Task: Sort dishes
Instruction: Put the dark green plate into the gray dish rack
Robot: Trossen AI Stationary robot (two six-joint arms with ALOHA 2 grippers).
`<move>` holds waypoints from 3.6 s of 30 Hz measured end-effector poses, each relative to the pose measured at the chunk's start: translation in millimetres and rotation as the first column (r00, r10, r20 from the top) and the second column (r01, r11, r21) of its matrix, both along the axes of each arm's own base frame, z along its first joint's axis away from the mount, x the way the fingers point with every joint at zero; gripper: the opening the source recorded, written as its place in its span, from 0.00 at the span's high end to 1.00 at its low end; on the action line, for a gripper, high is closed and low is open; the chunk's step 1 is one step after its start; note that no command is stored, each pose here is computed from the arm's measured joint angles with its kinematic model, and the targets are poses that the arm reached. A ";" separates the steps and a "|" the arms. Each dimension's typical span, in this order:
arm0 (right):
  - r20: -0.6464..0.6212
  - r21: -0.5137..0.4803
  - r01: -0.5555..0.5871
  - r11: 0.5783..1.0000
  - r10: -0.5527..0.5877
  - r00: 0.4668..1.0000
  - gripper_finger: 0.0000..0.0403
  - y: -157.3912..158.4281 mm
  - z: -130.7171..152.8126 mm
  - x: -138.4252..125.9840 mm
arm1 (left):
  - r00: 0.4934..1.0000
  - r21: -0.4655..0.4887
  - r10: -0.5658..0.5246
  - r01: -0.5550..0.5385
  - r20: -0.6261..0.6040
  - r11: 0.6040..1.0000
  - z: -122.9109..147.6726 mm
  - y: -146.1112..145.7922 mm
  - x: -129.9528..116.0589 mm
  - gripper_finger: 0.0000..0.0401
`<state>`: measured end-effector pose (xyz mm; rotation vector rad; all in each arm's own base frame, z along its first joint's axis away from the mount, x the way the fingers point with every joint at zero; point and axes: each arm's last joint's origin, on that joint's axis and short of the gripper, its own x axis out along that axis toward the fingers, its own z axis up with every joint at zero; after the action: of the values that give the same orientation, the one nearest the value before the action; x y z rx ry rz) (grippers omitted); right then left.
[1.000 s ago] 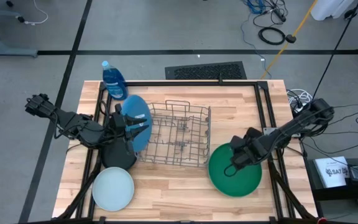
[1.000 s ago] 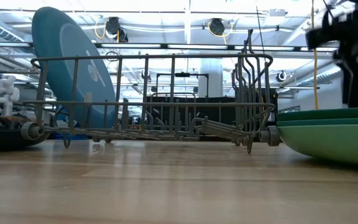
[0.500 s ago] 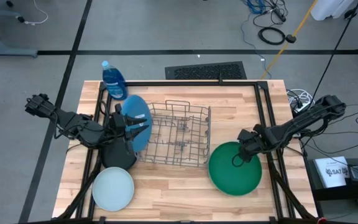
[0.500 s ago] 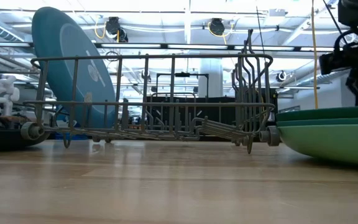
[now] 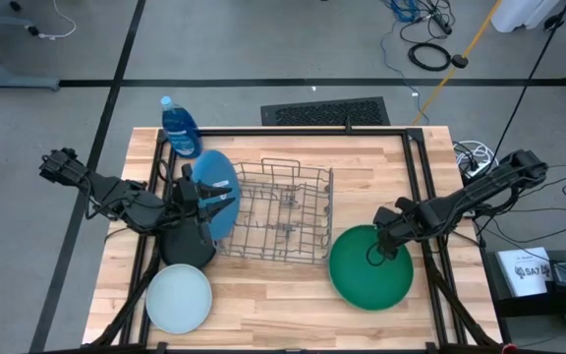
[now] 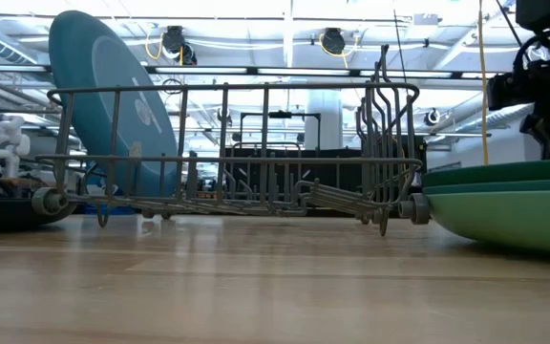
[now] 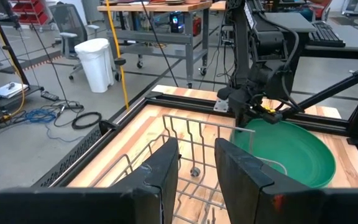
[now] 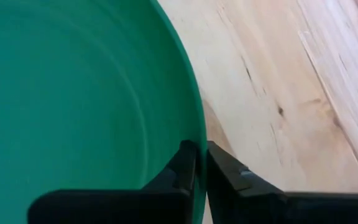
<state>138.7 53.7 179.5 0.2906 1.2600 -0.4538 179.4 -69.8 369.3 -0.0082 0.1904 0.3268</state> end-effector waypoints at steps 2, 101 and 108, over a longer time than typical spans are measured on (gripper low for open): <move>0.004 -0.001 -0.013 1.000 0.013 1.000 0.97 0.2 0.2 0.5 | 1.000 0.000 0.000 0.000 0.000 1.000 0.0 0.0 0.0 0.73; 0.237 -0.925 0.068 0.375 0.427 0.873 1.00 38.8 197.5 162.7 | 0.997 0.188 -0.037 0.048 -0.060 0.981 27.7 24.7 61.8 0.42; 0.266 -0.921 0.084 0.380 0.455 0.850 1.00 40.8 200.9 166.4 | 0.990 0.207 0.008 0.022 -0.141 0.978 14.8 30.4 73.1 0.47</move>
<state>305.2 94.5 380.3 -0.6962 0.3597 -0.7549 252.5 -39.4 384.1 0.2238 0.2961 0.3391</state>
